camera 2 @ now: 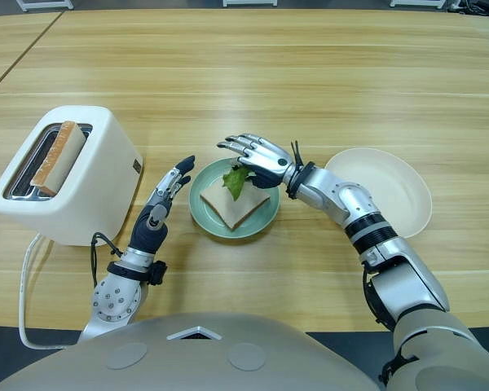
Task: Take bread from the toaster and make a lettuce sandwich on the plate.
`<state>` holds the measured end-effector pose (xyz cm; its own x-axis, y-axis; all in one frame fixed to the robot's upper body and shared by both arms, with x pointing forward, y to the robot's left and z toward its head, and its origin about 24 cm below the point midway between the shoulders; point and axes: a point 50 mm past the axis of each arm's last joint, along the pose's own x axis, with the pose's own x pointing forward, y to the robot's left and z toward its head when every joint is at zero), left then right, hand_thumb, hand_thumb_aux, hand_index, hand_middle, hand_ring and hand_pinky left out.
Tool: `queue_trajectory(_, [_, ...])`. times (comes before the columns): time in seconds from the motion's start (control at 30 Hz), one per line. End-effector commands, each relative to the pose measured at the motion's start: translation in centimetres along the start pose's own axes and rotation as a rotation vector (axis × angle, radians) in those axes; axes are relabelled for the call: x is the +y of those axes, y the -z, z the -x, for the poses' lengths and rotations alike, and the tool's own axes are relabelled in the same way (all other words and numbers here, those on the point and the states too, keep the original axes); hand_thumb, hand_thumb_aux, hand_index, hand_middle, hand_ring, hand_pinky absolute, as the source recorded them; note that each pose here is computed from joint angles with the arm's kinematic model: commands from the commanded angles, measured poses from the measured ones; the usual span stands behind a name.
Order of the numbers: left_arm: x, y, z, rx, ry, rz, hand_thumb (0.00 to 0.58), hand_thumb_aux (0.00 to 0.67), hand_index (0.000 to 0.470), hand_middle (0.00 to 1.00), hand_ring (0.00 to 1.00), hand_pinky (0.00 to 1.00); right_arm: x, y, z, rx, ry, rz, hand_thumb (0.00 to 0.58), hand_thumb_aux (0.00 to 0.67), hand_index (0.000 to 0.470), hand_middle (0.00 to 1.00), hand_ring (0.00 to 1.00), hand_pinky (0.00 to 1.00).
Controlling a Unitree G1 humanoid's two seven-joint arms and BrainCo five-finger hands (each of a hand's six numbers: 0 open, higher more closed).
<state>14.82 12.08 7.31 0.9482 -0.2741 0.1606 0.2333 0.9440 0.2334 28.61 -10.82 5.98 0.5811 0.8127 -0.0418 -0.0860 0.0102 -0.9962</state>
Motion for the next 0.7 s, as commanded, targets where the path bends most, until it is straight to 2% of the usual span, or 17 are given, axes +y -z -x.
queue_trajectory(0.03, [-0.1,0.1,0.1,0.015,0.008,0.011,0.0,0.0,0.0,0.0,0.0,0.0,1.4,-0.4,-0.3,-0.004,-0.085,0.02,0.556,0.533,0.374,0.0,0.0,0.0])
queue_trajectory(0.07, [-0.1,0.2,0.1,0.017,0.01,0.011,0.0,0.0,0.0,0.0,0.0,0.0,1.6,-0.4,-0.3,-0.003,-0.105,0.032,0.496,0.415,0.291,0.0,0.0,0.0])
queue_trajectory(0.1, [-0.2,0.2,0.1,0.018,0.011,0.012,0.0,0.0,0.0,0.0,0.0,0.0,1.8,-0.3,-0.1,-0.002,-0.117,0.04,0.468,0.376,0.264,0.0,0.0,0.0])
queue_trajectory(0.13, [-0.2,0.2,0.1,0.019,0.012,0.011,0.0,0.0,0.0,0.0,0.0,0.0,1.7,-0.3,0.1,-0.002,-0.121,0.045,0.415,0.313,0.219,0.0,0.0,0.0])
queue_trajectory(0.17, [-0.2,0.1,0.2,0.019,0.013,0.012,0.0,0.0,0.0,0.0,0.0,0.0,1.5,-0.3,0.3,-0.001,-0.119,0.049,0.23,0.15,0.105,0.0,0.0,0.0])
queue_trajectory(0.2, [-0.2,0.1,0.2,0.019,0.014,0.011,0.0,0.0,0.0,0.0,0.0,0.0,1.1,-0.3,0.5,-0.002,-0.114,0.05,0.062,0.037,0.026,0.0,0.0,0.0])
queue_trajectory(0.23, [-0.2,0.1,0.2,0.019,0.014,0.011,0.0,0.0,0.0,0.0,0.0,0.0,0.8,-0.3,0.8,-0.003,-0.112,0.045,0.0,0.0,0.0,0.0,0.0,0.0])
queue_trajectory(0.53, [-0.1,-0.3,0.4,0.011,0.024,0.006,0.0,0.0,0.0,0.0,0.0,0.0,-1.7,0.4,2.3,0.035,-0.105,0.092,0.0,0.0,0.0,0.0,0.0,0.0])
queue_trajectory(0.7, [0.4,-2.0,0.5,-0.044,0.015,-0.013,0.0,0.0,0.0,0.0,0.0,0.0,-4.4,0.5,3.1,0.054,-0.006,0.069,0.0,0.0,0.0,0.0,0.0,0.0])
